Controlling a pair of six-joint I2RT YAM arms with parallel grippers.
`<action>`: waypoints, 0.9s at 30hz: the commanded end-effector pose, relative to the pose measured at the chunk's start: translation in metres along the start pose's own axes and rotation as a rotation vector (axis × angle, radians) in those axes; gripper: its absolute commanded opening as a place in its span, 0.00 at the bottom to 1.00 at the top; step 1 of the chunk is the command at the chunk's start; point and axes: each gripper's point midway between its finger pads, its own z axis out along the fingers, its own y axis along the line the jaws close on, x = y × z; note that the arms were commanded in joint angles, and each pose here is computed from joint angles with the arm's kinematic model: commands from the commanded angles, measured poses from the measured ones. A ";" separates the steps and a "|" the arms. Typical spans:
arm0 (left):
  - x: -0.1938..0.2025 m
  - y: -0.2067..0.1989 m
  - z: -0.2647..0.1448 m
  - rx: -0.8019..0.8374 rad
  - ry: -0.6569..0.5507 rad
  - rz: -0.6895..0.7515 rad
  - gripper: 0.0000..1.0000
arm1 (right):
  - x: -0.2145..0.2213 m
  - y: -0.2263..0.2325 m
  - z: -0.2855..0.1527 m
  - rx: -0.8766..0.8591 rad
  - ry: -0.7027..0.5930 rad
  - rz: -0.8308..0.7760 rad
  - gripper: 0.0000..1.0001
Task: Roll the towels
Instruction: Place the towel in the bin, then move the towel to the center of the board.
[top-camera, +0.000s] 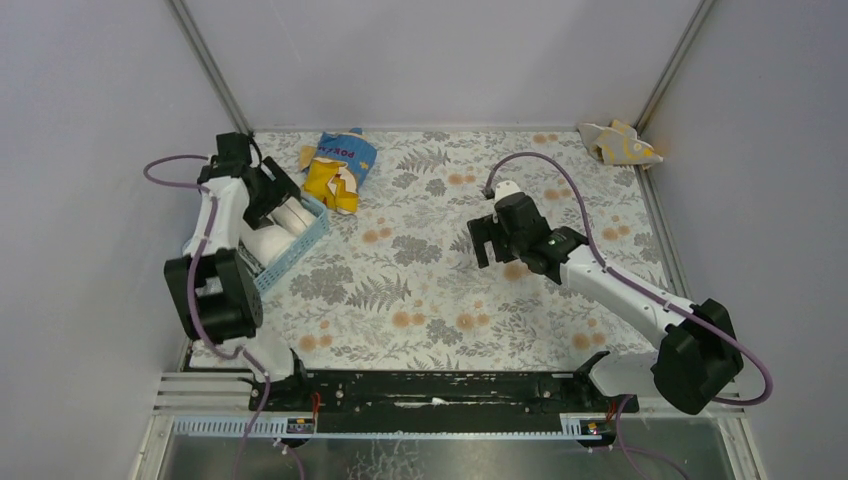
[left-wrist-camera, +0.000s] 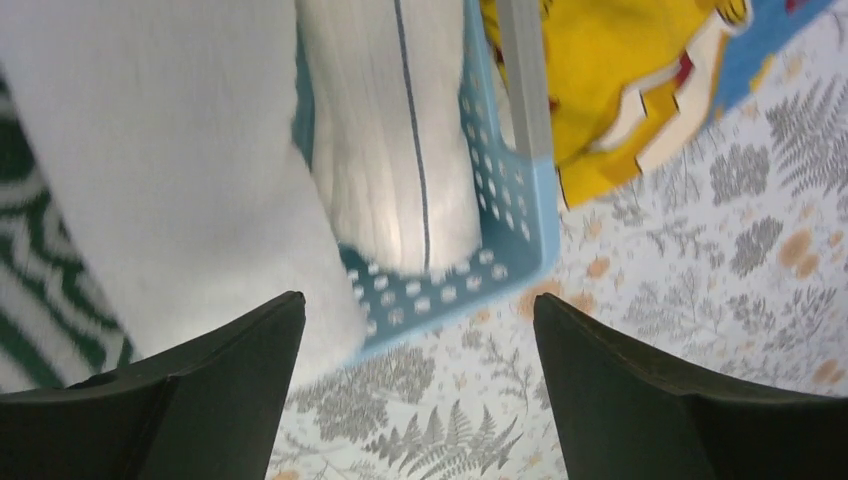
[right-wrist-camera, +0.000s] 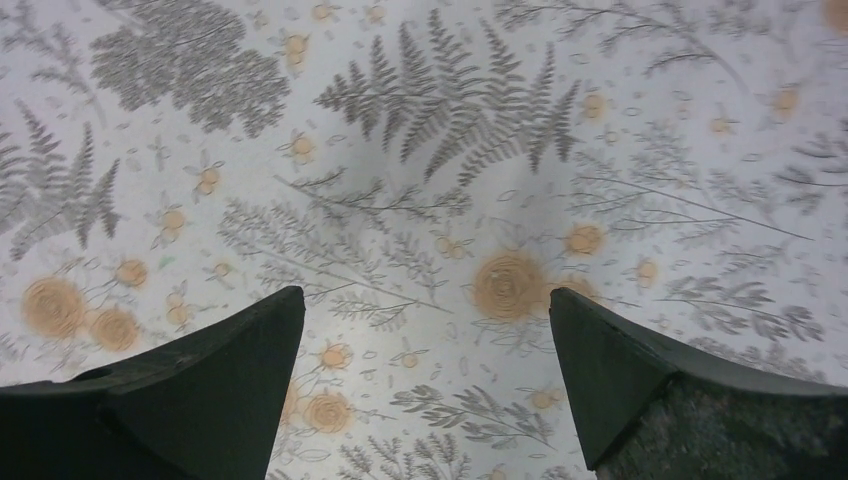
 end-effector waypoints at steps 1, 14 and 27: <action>0.024 -0.025 -0.048 0.083 -0.135 0.131 0.87 | -0.040 -0.039 -0.020 0.225 -0.104 -0.032 0.99; 0.107 -0.065 -0.103 0.339 -0.301 0.425 1.00 | -0.095 -0.187 0.012 0.808 -0.071 -0.062 0.99; 0.107 -0.057 -0.119 0.294 -0.475 0.440 1.00 | -0.125 -0.375 0.109 0.873 -0.123 0.132 0.96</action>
